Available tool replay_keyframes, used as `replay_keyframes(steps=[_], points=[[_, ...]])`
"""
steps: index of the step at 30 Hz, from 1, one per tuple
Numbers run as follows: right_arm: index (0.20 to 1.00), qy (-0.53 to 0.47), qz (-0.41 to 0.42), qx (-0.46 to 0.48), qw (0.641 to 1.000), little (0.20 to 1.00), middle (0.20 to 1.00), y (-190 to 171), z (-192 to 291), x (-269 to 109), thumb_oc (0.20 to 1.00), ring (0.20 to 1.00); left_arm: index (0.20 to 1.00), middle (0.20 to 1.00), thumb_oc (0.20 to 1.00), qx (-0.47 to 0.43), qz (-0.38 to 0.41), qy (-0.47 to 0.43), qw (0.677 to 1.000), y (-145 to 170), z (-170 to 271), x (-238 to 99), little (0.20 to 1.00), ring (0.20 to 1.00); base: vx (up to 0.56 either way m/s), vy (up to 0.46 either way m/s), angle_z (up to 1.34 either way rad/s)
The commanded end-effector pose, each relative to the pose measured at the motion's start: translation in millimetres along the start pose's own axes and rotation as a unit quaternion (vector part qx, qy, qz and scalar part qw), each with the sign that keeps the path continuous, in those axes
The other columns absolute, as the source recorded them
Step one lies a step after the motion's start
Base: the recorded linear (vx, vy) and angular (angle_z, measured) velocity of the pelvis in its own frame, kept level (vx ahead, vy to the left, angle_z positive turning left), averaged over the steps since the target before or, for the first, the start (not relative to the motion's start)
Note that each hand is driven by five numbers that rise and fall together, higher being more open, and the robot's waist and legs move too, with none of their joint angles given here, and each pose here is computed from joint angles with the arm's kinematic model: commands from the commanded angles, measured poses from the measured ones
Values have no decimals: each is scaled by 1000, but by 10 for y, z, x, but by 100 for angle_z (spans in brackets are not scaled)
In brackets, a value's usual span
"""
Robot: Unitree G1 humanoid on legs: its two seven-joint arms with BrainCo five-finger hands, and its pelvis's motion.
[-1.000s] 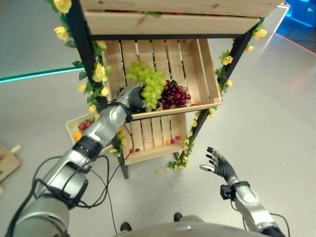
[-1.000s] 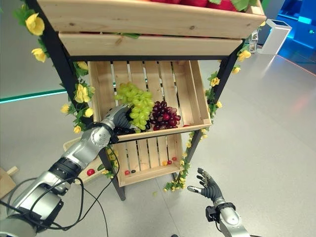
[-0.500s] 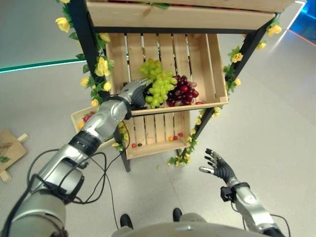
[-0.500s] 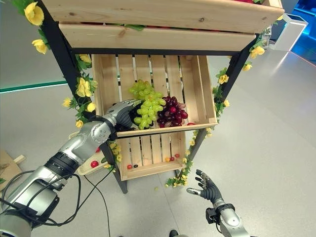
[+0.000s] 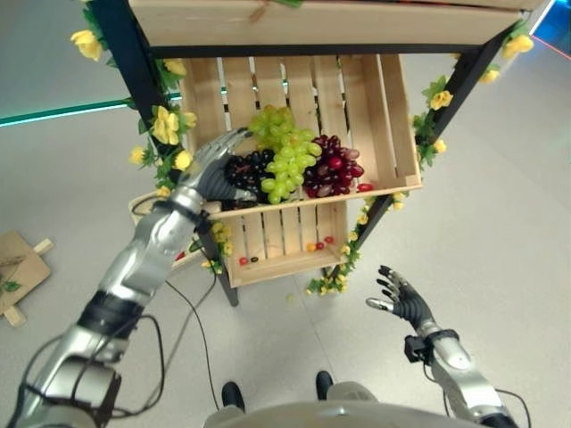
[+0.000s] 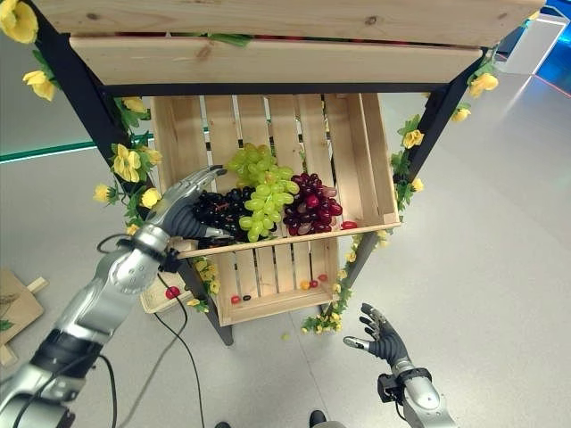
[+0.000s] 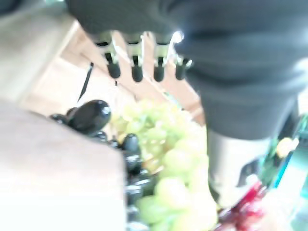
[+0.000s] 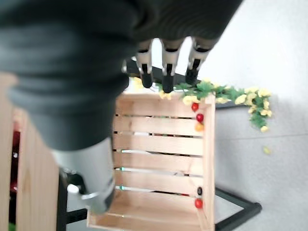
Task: Pick up the fruits from the basket on one side to the basket on the other side
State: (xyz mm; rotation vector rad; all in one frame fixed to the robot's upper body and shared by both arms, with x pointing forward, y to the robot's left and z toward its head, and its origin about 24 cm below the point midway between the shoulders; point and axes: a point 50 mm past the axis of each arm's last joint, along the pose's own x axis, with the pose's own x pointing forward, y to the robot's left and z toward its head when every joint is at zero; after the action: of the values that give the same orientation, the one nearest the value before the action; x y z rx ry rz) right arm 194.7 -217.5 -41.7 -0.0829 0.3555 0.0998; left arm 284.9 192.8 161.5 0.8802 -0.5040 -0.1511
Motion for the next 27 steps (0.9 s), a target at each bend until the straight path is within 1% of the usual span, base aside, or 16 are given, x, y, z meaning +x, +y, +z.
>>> replay_keyframes(steps=[1, 2, 3, 4, 7, 9, 12, 14, 15, 20, 23, 27], points=[[1000, -62, -18, 7, 998, 1000, 1000, -44, 233, 55, 1000, 1000, 1000, 1000, 1000, -111, 97, 93, 985, 344, -450, -245, 1000, 1000, -2, 7, 4], [1000, -62, -18, 6, 998, 1000, 1000, -45, 232, 53, 1000, 1000, 1000, 1000, 1000, -113, 97, 94, 984, 345, -451, -252, 1000, 1000, 2, 0, 6], [1000, -66, -20, 8, 998, 1000, 1000, -42, 237, 54, 1000, 1000, 1000, 1000, 1000, -170, 119, 90, 974, 290, -448, -324, 1000, 1000, 0, -1, 5], [1000, -70, -21, 9, 997, 1000, 1000, -36, 251, 60, 1000, 1000, 1000, 1000, 1000, -193, 127, 80, 970, 273, -411, -330, 1000, 1000, 0, -1, 5], [1000, -75, -20, 8, 997, 1000, 1000, -36, 265, 67, 1000, 1000, 1000, 1000, 1000, -217, 136, 64, 965, 269, -367, -346, 1000, 1000, -2, 2, 4], [1000, -77, -21, 7, 997, 1000, 1000, -41, 270, 66, 1000, 1000, 1000, 1000, 1000, -263, 147, 39, 953, 258, -285, -349, 1000, 1000, 5, 1, 2], [1000, -80, -21, 7, 997, 1000, 1000, -40, 277, 69, 1000, 1000, 1000, 1000, 1000, -293, 148, 16, 944, 258, -218, -346, 1000, 1000, 5, -1, 8], [1000, -79, -21, 7, 997, 1000, 1000, -40, 277, 69, 1000, 1000, 1000, 1000, 1000, -293, 148, 16, 944, 259, -218, -348, 1000, 1000, 5, -3, 9], [1000, -81, -17, 9, 997, 1000, 1000, -23, 278, 74, 1000, 1000, 1000, 1000, 1000, -342, 151, -7, 927, 224, -144, -327, 1000, 1000, 0, 0, 0], [1000, -81, -17, 14, 996, 1000, 1000, -15, 268, 69, 1000, 1000, 1000, 1000, 1000, -380, 137, -25, 914, 176, -82, -334, 1000, 1000, 4, 1, 4], [1000, -82, -15, 15, 996, 1000, 1000, -8, 266, 65, 1000, 1000, 1000, 1000, 1000, -424, 118, -38, 897, 113, -48, -349, 1000, 1000, -5, 1, 4], [1000, -82, -14, 21, 996, 1000, 1000, -6, 255, 59, 1000, 1000, 1000, 1000, 1000, -447, 94, -49, 889, 77, -19, -389, 1000, 1000, -9, 4, 8]])
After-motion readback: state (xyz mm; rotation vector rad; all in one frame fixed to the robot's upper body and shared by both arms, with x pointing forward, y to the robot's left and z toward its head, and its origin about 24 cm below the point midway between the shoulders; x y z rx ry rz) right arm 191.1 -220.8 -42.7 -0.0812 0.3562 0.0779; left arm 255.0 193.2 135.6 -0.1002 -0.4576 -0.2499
